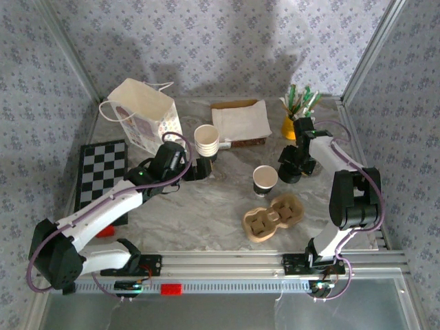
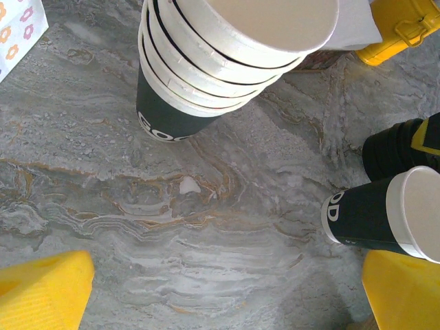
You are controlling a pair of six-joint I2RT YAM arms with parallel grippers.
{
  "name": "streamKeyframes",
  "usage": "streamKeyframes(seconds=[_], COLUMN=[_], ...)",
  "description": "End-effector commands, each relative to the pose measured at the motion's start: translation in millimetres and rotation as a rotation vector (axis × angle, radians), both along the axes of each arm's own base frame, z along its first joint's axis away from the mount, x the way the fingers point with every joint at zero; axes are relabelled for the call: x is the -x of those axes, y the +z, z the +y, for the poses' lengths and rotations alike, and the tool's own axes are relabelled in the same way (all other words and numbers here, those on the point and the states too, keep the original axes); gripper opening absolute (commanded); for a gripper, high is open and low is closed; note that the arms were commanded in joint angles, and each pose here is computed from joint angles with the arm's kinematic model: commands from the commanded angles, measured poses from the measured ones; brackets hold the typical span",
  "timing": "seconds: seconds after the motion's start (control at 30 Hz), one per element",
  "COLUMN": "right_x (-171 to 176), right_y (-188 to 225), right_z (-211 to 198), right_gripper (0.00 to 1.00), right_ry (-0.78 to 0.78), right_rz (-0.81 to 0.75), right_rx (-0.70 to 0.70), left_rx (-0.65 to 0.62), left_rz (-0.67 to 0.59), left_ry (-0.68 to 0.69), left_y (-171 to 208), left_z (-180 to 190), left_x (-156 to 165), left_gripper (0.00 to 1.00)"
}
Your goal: Pack the takeout coffee
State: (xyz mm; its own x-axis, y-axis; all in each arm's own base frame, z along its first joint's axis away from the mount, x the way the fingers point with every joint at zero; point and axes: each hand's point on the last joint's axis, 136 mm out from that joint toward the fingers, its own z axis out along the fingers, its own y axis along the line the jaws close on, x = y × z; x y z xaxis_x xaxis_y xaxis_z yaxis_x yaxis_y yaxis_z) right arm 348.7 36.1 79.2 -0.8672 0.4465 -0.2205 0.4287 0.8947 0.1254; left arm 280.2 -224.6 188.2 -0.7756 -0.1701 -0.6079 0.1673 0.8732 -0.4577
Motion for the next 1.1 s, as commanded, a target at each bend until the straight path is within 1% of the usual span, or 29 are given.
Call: streamKeyframes(seconds=[0.0,0.1,0.13,0.2,0.3,0.4,0.5,0.6,0.63,0.87,1.07], right_x=[6,8,0,-2,-3,-3,-3,-2,-2,23,53], right_y=[10,15,26,34,40,40,49,62,68,98,114], right_z=[0,0,-1,-3,-5,-6,-13,-11,-15,4,41], right_gripper=[0.77,0.77,0.77,0.77,0.77,0.77,0.77,0.77,0.77,0.76,0.76], right_ry=[0.0,0.01,0.01,0.014,0.018,0.015,0.014,0.037,0.042,0.14,0.275], right_rz=[-0.002,-0.012,-0.043,-0.063,-0.077,-0.075,-0.089,-0.115,-0.128,-0.147,-0.134], right_rx=[-0.002,-0.004,-0.007,-0.002,-0.004,-0.039,-0.003,-0.01,0.011,0.012,0.024], left_rx=[0.009,0.013,0.015,0.017,0.016,0.015,0.018,0.025,0.031,0.082,0.116], left_rz=[-0.021,-0.021,-0.022,-0.025,-0.023,-0.02,-0.02,-0.023,-0.026,-0.012,-0.015], left_ry=[-0.027,-0.028,-0.031,-0.033,-0.033,-0.036,-0.04,-0.046,-0.047,-0.059,-0.076], left_y=[13,15,15,17,16,15,17,20,22,26,30], left_z=[-8,-9,-10,-10,-11,-12,-13,-16,-17,-36,-54], left_x=[-2,-3,-2,-2,-2,-2,-1,1,1,7,14], left_gripper=[1.0,1.0,1.0,1.0,1.0,1.0,1.0,1.0,1.0,1.0,1.0])
